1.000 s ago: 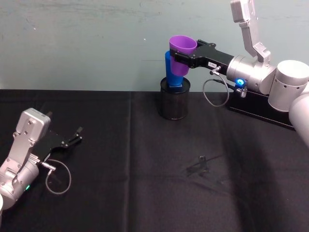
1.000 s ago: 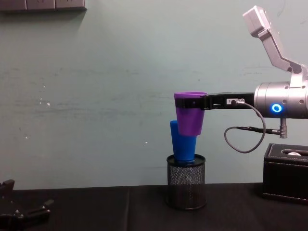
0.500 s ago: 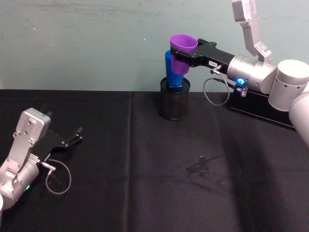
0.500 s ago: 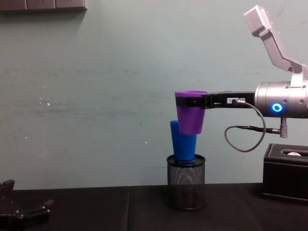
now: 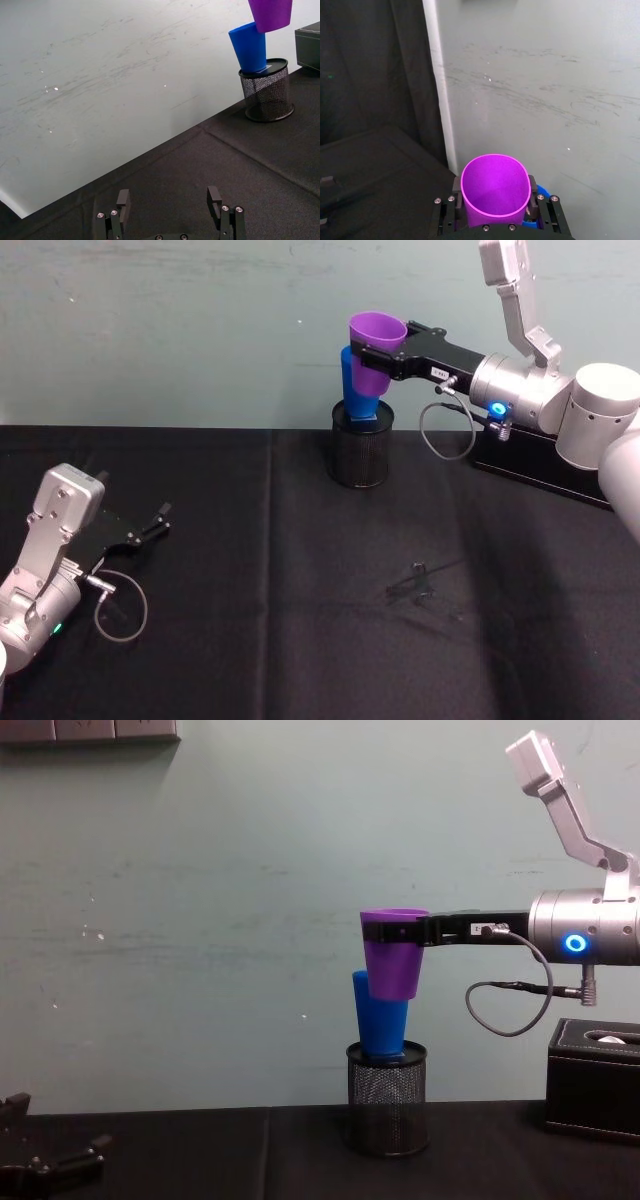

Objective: Pick up one cup with a gripper and tap it against the other cup.

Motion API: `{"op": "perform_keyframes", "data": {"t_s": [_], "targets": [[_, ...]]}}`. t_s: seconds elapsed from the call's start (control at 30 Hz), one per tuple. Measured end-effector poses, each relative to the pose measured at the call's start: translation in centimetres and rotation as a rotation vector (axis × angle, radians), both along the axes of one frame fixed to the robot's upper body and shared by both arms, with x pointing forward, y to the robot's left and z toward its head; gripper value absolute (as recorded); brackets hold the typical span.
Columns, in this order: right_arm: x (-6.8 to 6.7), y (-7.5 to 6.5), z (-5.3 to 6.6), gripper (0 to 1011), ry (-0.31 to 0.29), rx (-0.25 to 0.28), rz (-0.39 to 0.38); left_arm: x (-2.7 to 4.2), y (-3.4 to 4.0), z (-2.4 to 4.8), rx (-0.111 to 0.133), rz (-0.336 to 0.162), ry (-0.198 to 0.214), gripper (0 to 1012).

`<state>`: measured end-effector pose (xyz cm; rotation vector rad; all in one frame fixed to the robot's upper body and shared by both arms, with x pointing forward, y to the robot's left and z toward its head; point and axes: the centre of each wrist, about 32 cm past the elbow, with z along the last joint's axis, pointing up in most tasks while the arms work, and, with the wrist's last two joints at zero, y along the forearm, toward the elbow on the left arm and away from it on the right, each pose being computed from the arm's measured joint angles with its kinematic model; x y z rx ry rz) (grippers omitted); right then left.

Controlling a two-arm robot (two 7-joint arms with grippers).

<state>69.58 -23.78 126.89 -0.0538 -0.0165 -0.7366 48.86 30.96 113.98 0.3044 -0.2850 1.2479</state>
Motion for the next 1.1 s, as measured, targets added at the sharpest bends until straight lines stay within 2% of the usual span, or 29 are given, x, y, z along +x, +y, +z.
{"op": "perform_keyframes", "data": {"t_s": [0.2, 0.53, 1.1], "targets": [[-0.5, 0.0, 0.0, 724, 0.001, -0.003, 0.013, 0.00, 0.00, 0.00, 0.000, 0.000, 0.000, 1011], [-2.6, 0.3, 0.0, 724, 0.001, 0.011, 0.030, 0.00, 0.00, 0.00, 0.000, 0.000, 0.000, 1011], [-8.8, 1.6, 0.4, 724, -0.011, 0.026, 0.029, 0.00, 0.00, 0.00, 0.000, 0.000, 0.000, 1011]]}}
